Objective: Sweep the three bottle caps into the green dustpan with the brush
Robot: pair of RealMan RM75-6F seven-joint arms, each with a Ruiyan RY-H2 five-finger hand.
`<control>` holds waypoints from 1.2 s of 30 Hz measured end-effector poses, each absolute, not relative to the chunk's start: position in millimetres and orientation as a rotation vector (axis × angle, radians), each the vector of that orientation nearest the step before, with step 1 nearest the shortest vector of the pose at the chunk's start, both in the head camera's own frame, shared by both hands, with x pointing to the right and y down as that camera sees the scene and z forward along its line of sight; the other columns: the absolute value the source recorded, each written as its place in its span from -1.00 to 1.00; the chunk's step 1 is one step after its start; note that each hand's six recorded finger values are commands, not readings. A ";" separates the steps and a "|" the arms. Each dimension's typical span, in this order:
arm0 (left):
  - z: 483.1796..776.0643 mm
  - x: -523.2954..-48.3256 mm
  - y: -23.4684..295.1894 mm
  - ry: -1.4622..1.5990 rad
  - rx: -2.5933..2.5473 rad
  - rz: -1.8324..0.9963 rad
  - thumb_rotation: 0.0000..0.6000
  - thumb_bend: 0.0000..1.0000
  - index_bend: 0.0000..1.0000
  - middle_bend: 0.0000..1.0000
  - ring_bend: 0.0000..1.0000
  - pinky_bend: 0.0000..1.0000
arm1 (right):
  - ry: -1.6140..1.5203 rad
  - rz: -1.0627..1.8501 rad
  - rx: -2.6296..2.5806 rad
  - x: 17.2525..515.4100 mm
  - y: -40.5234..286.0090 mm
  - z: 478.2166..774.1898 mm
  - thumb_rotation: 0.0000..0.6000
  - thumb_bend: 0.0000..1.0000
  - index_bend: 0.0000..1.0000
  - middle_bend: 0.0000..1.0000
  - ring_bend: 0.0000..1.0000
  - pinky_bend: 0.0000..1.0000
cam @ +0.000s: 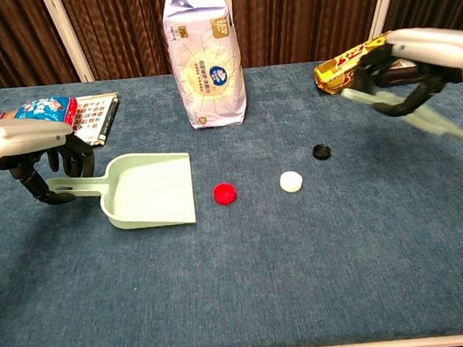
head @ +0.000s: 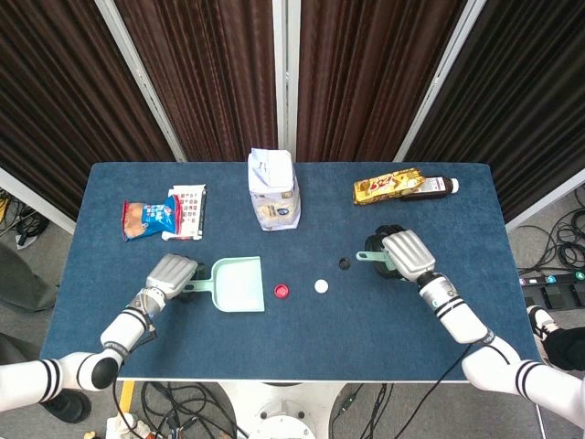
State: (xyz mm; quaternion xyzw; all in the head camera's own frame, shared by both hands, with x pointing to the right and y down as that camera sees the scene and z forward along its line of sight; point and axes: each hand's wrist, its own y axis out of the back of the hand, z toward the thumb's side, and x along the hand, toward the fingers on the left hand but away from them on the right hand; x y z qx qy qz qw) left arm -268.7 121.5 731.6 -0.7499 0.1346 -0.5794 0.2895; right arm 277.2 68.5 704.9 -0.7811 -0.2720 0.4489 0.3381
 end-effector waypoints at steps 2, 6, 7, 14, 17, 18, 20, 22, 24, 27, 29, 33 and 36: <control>732.4 -270.3 118.9 0.352 -2.014 -1.546 1.00 -0.20 0.03 -0.03 -0.28 -0.31 | -0.727 1.122 -2.069 265.3 68.3 712.6 1.00 -0.09 0.32 0.11 -0.54 -0.51; 732.4 -270.0 113.6 0.340 -2.008 -1.528 1.00 -0.20 0.03 -0.03 -0.28 -0.31 | -0.748 1.028 -2.115 239.7 68.2 724.7 1.00 -0.09 0.33 0.11 -0.54 -0.51; 732.5 -269.5 112.8 0.336 -2.007 -1.524 1.00 -0.20 0.03 -0.03 -0.28 -0.31 | -0.752 1.000 -2.131 230.8 68.8 727.9 1.00 -0.09 0.33 0.11 -0.54 -0.51; 736.7 -265.0 111.6 0.326 -2.016 -1.519 1.00 -0.20 0.03 -0.03 -0.28 -0.31 | -0.779 0.867 -2.199 190.1 73.6 738.9 1.00 -0.06 0.35 0.11 -0.54 -0.52; 738.1 -264.2 112.2 0.320 -2.019 -1.520 1.00 -0.20 0.03 -0.03 -0.28 -0.31 | -0.797 0.828 -2.223 179.4 76.1 742.5 1.00 -0.04 0.35 0.11 -0.54 -0.52; 738.5 -263.8 112.2 0.319 -2.020 -1.521 1.00 -0.20 0.03 -0.03 -0.28 -0.31 | -0.802 0.818 -2.231 176.6 76.9 743.7 1.00 -0.02 0.35 0.11 -0.54 -0.52; 739.5 -262.5 112.4 0.317 -2.023 -1.521 1.00 -0.20 0.03 -0.03 -0.28 -0.31 | -0.814 0.798 -2.251 170.5 79.2 746.7 1.00 0.00 0.35 0.11 -0.54 -0.52; 740.2 -260.9 112.8 0.316 -2.028 -1.520 1.00 -0.20 0.03 -0.02 -0.28 -0.31 | -0.827 0.775 -2.273 164.3 82.3 749.1 1.00 0.02 0.35 0.11 -0.54 -0.53; 740.6 -259.6 113.1 0.313 -2.029 -1.518 1.00 -0.20 0.03 -0.02 -0.29 -0.31 | -0.841 0.752 -2.294 159.3 85.1 750.0 1.00 0.03 0.35 0.11 -0.54 -0.53; 741.0 -258.3 113.5 0.309 -2.029 -1.517 1.00 -0.20 0.03 -0.02 -0.29 -0.31 | -0.866 0.704 -2.334 149.4 90.6 749.6 1.00 0.04 0.35 0.11 -0.54 -0.53; 741.4 -257.3 113.7 0.307 -2.030 -1.517 1.00 -0.20 0.03 -0.02 -0.29 -0.31 | -0.880 0.671 -2.360 141.2 94.5 748.9 1.00 0.05 0.35 0.11 -0.54 -0.53; 741.9 -255.1 114.7 0.305 -2.035 -1.519 1.00 -0.20 0.03 -0.02 -0.29 -0.31 | -0.898 0.626 -2.394 126.7 100.3 748.1 1.00 0.06 0.35 0.11 -0.54 -0.54; 742.3 -253.0 115.9 0.295 -2.032 -1.517 1.00 -0.20 0.03 -0.02 -0.28 -0.31 | -0.908 0.597 -2.412 116.4 104.2 747.3 1.00 0.06 0.35 0.11 -0.54 -0.54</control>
